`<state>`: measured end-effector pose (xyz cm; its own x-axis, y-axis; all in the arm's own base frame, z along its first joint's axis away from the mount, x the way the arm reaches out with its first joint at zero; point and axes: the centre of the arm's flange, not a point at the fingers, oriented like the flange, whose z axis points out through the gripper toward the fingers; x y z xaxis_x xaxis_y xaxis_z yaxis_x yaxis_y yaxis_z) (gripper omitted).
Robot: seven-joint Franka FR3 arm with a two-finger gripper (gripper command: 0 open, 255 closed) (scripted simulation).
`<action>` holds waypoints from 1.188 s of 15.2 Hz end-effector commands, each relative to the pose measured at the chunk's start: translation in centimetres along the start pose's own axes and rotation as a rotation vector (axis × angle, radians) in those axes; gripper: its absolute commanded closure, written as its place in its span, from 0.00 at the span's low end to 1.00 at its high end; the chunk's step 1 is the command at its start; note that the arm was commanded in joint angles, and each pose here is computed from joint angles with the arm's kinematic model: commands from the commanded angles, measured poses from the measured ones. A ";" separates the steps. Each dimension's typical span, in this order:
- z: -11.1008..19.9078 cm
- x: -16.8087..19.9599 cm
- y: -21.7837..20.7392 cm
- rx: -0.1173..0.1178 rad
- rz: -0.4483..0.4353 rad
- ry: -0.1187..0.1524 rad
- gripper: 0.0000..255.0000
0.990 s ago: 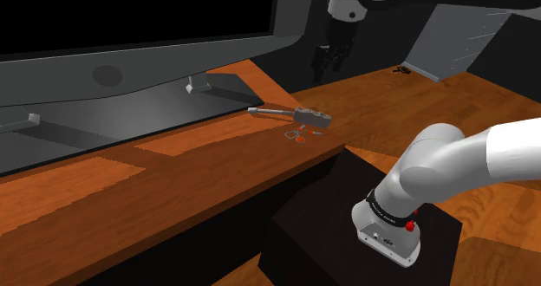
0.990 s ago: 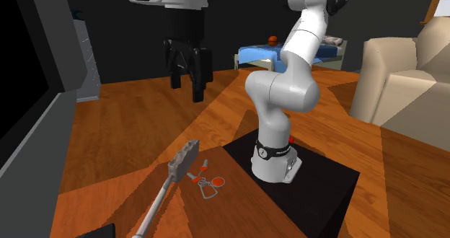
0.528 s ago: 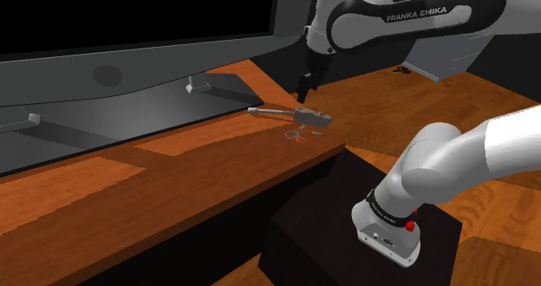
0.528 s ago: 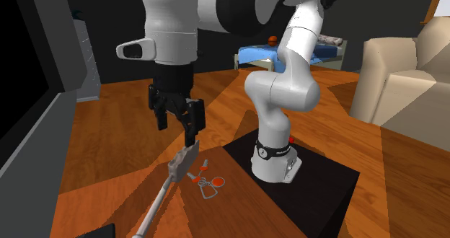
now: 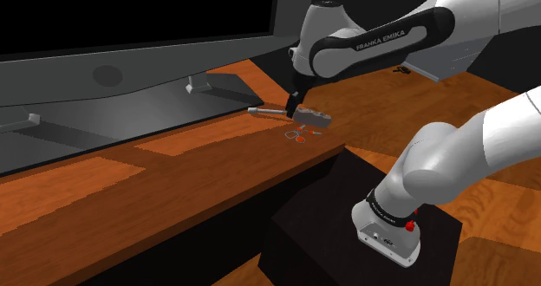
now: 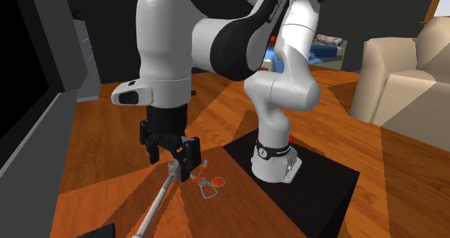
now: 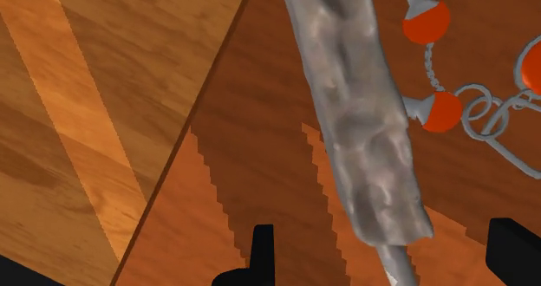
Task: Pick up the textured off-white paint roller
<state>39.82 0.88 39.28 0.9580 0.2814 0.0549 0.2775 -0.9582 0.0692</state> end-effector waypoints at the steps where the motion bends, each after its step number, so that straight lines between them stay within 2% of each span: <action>1: 1.0 -0.1 -0.1 0.000 -0.002 0.001 0.00; 5: 2.3 -0.2 -0.2 0.000 -0.002 0.001 0.00; 6: 2.3 -0.2 -0.1 0.000 -0.002 0.001 1.00; 15: 2.3 -0.2 -0.2 0.000 -0.002 0.001 1.00; 18: 0.8 -0.1 -0.1 0.000 -0.002 0.001 1.00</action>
<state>39.71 0.90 38.08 0.9574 0.2833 0.0563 0.2793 -0.9577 0.0696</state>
